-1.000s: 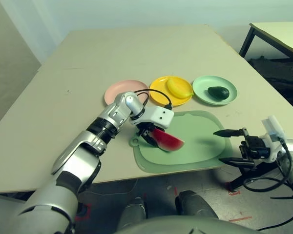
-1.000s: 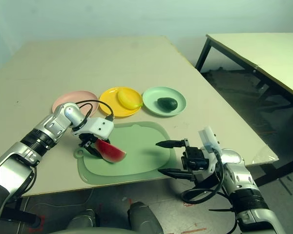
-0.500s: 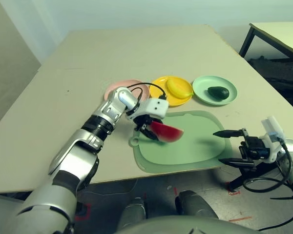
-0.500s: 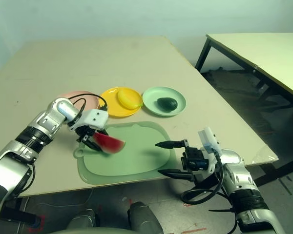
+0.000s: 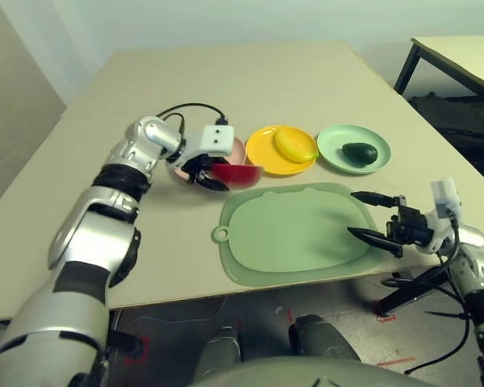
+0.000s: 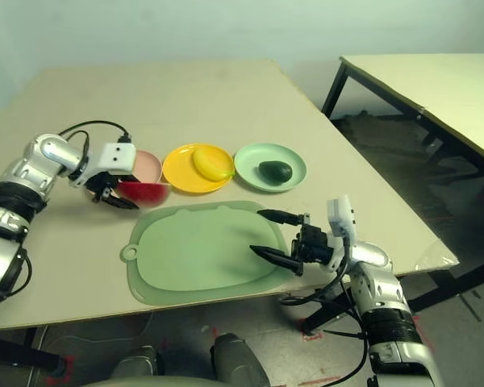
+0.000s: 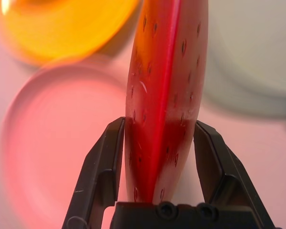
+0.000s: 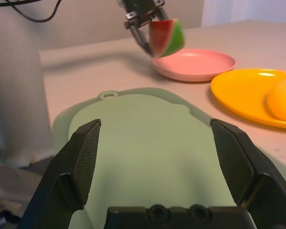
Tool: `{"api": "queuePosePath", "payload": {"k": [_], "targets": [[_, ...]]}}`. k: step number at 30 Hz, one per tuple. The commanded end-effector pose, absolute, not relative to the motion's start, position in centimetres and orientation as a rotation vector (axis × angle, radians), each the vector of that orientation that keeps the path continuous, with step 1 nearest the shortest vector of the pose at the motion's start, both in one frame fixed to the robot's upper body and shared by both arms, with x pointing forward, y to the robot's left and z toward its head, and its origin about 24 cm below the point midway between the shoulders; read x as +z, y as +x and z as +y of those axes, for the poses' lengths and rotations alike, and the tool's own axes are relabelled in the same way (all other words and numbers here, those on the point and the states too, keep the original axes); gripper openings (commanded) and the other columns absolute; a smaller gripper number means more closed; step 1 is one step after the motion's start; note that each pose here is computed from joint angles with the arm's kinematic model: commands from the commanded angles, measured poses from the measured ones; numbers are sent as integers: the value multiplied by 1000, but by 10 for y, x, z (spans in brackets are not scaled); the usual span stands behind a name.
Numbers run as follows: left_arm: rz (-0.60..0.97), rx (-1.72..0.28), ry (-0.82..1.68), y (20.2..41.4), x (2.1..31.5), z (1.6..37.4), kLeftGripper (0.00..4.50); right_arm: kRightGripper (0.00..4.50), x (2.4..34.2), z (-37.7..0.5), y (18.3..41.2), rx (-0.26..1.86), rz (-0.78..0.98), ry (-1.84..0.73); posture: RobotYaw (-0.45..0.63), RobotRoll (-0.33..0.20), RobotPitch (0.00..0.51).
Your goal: Place the fruits into color-matched plates.
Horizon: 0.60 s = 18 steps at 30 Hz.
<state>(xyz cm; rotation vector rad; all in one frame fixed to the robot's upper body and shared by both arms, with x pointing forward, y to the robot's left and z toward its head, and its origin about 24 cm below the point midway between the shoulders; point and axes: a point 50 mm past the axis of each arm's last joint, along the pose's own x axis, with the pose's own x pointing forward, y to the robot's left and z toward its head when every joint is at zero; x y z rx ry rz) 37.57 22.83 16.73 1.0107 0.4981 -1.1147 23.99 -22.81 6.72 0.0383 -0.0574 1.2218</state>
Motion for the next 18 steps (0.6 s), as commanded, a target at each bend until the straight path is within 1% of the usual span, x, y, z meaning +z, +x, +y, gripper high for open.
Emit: {"api": "queuePosePath", "payload": {"k": [1, 3, 4, 7, 14, 16, 18], "targets": [[509, -978, 1055, 379, 169, 244, 2341, 4500, 69, -226, 237, 1202, -66, 26, -245, 0, 0], [523, -937, 1065, 380, 166, 248, 2341, 4500, 69, -225, 236, 1194, -69, 29, -245, 0, 0], [526, -921, 1069, 380, 164, 249, 2341, 4500, 69, -224, 235, 1192, -69, 29, -264, 0, 0], [550, -868, 1086, 380, 152, 252, 2341, 4500, 69, -224, 234, 1187, -67, 32, -270, 0, 0], [546, -793, 1095, 382, 137, 250, 2341, 4500, 71, -226, 232, 1185, -59, 9, -284, 0, 0], [546, -775, 1098, 382, 134, 251, 3088, 4500, 72, -226, 233, 1178, -60, 18, -286, 0, 0], [548, -767, 1100, 382, 132, 251, 3663, 4500, 73, -226, 234, 1186, -59, 11, -286, 0, 0]]}}
